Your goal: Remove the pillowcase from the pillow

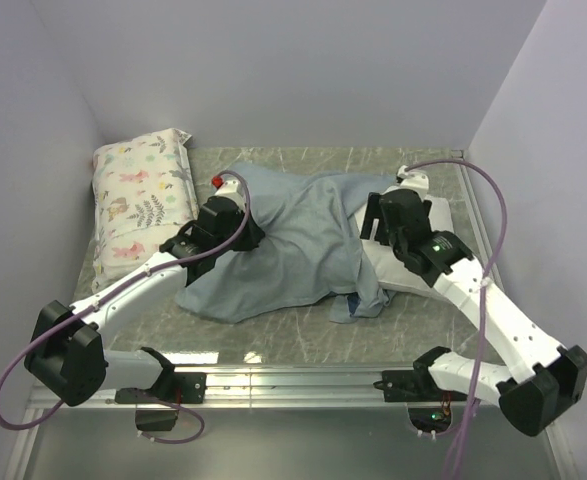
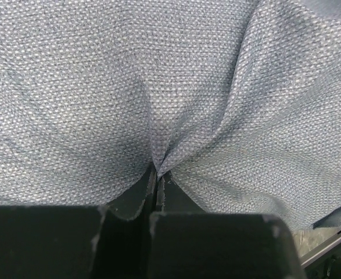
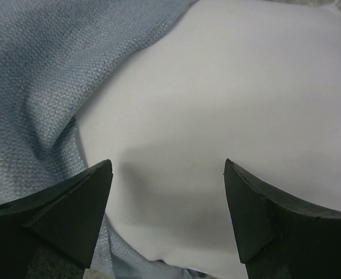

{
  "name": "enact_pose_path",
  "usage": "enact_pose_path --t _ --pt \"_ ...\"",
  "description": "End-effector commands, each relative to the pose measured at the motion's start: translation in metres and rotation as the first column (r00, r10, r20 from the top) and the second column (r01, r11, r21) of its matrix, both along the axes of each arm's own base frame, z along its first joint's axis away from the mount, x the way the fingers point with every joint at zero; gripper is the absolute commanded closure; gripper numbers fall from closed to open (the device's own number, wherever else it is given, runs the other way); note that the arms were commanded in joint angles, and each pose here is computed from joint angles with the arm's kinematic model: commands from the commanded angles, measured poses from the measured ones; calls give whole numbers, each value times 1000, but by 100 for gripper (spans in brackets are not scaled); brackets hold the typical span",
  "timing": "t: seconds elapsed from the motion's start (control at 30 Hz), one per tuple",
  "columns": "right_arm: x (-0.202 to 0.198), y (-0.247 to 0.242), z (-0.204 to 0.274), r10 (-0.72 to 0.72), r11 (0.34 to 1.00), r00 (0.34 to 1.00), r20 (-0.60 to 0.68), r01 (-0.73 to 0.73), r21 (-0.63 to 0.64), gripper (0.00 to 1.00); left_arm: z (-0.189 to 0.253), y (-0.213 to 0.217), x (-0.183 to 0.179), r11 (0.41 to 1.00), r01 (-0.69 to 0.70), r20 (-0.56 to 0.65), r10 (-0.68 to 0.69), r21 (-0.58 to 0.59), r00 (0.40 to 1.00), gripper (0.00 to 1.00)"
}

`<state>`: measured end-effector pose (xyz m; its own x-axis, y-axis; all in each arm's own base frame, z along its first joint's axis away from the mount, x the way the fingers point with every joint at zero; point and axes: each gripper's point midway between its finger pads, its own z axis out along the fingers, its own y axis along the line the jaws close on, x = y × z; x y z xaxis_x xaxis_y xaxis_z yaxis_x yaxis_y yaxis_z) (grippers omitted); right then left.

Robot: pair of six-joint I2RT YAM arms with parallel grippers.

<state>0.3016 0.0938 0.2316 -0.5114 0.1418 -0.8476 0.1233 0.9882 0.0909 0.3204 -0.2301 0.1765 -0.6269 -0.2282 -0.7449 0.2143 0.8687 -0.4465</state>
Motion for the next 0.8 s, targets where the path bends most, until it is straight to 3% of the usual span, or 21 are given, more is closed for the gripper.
enact_pose_path --t 0.0,0.13,0.23,0.3,0.33,0.37,0.4,0.57,0.7,0.77 --pt "9 9 -19 -10 1000 999 -37 10 7 14 13 -9 6 998 -1 45 3 -57 999 100" --pt "12 -3 -48 -88 995 992 -90 83 -56 6 21 -6 10 997 -32 65 36 -64 997 100" --pt "20 4 -56 -45 999 995 -91 47 17 5 33 -4 15 996 -56 90 62 -73 994 100" --pt "21 11 -72 -13 999 992 -128 18 35 8 52 -2 22 993 -79 125 90 -90 988 99" --pt "25 17 -78 13 998 990 -143 -4 63 15 60 -2 25 992 -84 138 97 -95 986 100" --pt "27 21 -80 28 997 988 -150 -17 74 65 71 -3 28 990 -87 158 104 -108 982 100" --pt "30 23 -78 30 997 988 -152 -18 80 98 93 -8 34 988 -80 192 105 -132 976 99" --pt "48 20 -4 1 995 999 -35 2 95 100 165 -3 63 986 -131 322 158 -104 933 99" --pt "56 -16 46 -81 989 996 34 76 125 100 232 44 90 950 -304 448 303 -72 841 99" --pt "57 -33 64 -115 981 991 70 103 163 100 242 79 106 921 -386 465 365 -53 807 99"
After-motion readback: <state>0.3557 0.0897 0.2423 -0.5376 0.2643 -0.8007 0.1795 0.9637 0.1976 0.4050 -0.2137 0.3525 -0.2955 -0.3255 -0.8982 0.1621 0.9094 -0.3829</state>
